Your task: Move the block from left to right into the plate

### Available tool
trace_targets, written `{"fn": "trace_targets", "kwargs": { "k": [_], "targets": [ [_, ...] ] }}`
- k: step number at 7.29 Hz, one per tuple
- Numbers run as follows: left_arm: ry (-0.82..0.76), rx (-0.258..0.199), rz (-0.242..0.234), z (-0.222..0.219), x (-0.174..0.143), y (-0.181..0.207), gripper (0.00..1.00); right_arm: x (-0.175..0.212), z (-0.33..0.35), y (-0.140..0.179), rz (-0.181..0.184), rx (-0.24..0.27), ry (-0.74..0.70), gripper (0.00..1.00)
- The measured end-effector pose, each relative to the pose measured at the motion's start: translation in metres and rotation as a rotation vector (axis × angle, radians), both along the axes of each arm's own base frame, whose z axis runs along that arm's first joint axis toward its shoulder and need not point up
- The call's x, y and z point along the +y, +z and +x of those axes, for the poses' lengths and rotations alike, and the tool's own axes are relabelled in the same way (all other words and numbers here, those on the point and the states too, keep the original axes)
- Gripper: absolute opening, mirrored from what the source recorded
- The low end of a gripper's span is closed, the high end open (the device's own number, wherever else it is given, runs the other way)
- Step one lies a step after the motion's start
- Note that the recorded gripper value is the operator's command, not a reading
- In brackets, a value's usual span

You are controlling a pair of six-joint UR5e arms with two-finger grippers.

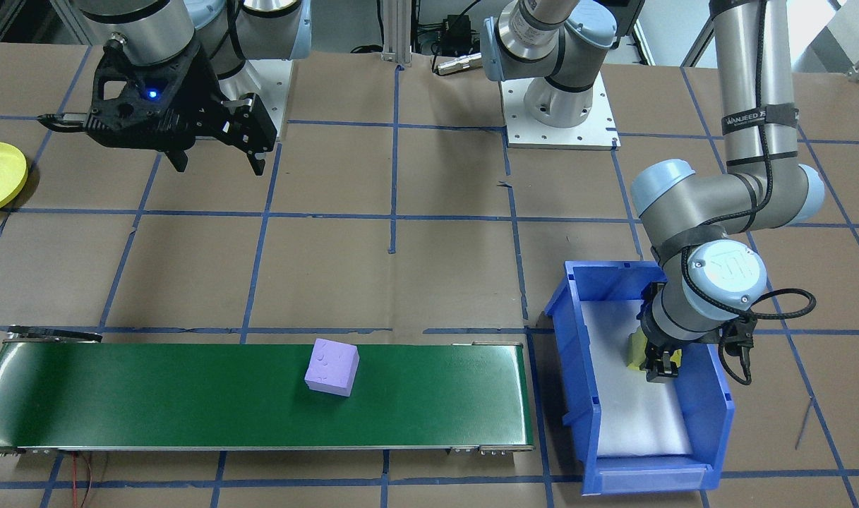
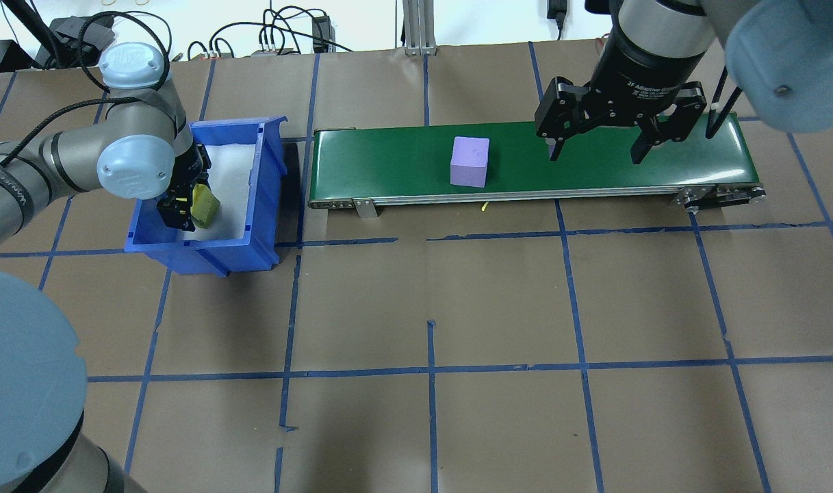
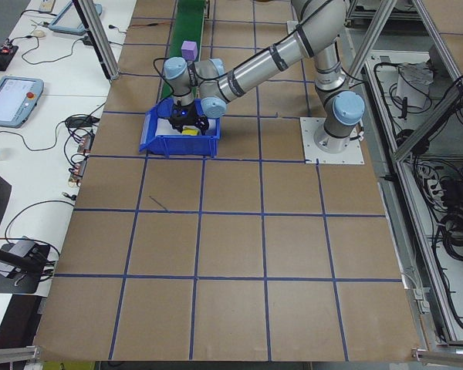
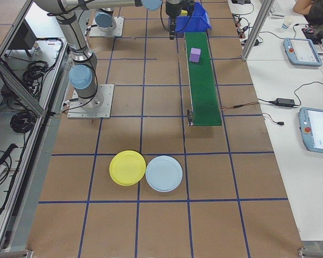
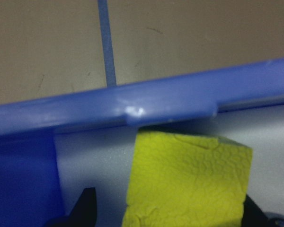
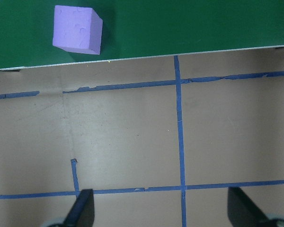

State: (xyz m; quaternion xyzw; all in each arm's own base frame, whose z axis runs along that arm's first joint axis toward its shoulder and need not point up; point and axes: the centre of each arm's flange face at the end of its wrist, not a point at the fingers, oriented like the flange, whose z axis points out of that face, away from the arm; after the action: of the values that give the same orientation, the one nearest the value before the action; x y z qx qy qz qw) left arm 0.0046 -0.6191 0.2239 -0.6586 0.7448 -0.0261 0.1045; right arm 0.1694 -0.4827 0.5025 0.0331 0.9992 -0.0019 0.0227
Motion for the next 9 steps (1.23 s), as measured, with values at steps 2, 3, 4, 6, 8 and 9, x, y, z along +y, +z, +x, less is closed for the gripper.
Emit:
{"fn": "trace_targets", "kwargs": {
  "k": [2, 3, 4, 6, 8, 9],
  "targets": [
    [-0.025, -0.004, -0.058, -0.006, -0.003, 0.03, 0.18, 0.0, 0.0, 0.0, 0.001, 0.001, 0.0, 1.0],
    [-0.073, -0.008, -0.101, -0.019, -0.01, 0.057, 0.18, 0.0, 0.0, -0.002, 0.004, 0.001, 0.001, 1.0],
    [-0.157, -0.012, -0.145, -0.044, -0.02, 0.097, 0.18, 0.001, 0.0, -0.003, 0.009, 0.001, 0.0, 1.0],
    [-0.332, 0.001, -0.191, -0.11, -0.03, 0.168, 0.18, 0.001, 0.0, -0.005, 0.009, 0.001, 0.001, 1.0],
    [-0.413, 0.114, -0.242, -0.172, -0.036, 0.169, 0.18, -0.001, -0.003, -0.006, 0.009, 0.001, 0.0, 1.0],
    [-0.417, 0.154, -0.25, -0.203, -0.041, 0.147, 0.19, -0.003, -0.006, -0.008, 0.013, 0.001, -0.004, 1.0]
  ]
}}
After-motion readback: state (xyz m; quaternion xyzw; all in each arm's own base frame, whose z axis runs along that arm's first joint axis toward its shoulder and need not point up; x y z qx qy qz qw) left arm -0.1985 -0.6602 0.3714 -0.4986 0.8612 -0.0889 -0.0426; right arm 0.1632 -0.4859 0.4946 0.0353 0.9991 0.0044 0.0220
